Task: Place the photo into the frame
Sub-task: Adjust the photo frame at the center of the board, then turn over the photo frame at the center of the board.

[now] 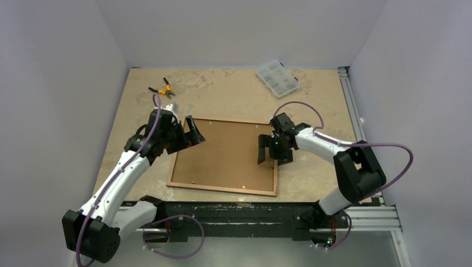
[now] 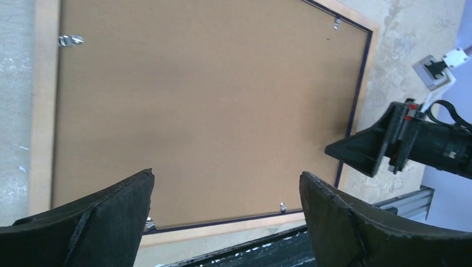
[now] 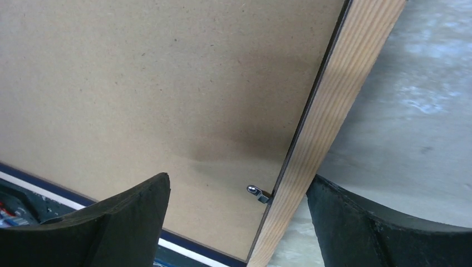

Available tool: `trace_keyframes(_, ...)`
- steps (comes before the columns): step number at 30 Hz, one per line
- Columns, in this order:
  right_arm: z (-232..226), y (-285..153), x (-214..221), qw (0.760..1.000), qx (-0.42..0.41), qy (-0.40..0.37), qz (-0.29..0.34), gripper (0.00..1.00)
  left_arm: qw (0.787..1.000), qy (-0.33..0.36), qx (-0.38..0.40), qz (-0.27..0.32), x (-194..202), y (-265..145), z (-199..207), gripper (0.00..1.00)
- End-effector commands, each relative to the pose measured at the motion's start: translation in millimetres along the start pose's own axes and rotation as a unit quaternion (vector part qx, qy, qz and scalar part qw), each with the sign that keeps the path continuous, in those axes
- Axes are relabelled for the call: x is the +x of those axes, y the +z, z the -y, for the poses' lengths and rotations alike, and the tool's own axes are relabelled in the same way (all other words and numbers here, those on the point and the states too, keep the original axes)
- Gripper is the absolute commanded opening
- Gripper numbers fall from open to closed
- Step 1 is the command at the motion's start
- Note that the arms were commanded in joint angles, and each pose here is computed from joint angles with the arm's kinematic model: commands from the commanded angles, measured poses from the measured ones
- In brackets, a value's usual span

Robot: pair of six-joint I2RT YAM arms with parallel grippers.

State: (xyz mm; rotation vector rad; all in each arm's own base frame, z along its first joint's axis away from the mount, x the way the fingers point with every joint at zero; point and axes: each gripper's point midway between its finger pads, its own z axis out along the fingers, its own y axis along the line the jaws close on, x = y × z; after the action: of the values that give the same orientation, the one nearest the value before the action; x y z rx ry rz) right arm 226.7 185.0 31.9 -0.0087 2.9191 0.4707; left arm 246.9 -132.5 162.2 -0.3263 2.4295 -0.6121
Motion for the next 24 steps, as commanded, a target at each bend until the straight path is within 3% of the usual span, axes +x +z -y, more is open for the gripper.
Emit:
trace_keyframes(1,-28.1,-8.1,-17.2,0.999,-0.022,-0.002,0.031,0.89,0.999,0.020,0.032,-0.010,8.4,-13.0,8.9,1.00)
trace_keyframes(12,14.1,-26.1,36.8,0.999,0.034,-0.013,0.009,0.88,0.992,0.098,0.077,-0.037,51.6,-13.7,46.0,1.00)
trace_keyframes(19,16.4,-17.8,73.8,1.000,0.021,-0.006,-0.020,0.75,0.981,0.168,0.099,-0.021,66.0,-17.7,83.3,0.96)
trace_keyframes(24,6.7,-9.1,81.6,0.999,0.015,-0.014,-0.030,0.58,0.970,0.231,0.071,-0.004,69.1,-22.6,101.2,0.96)
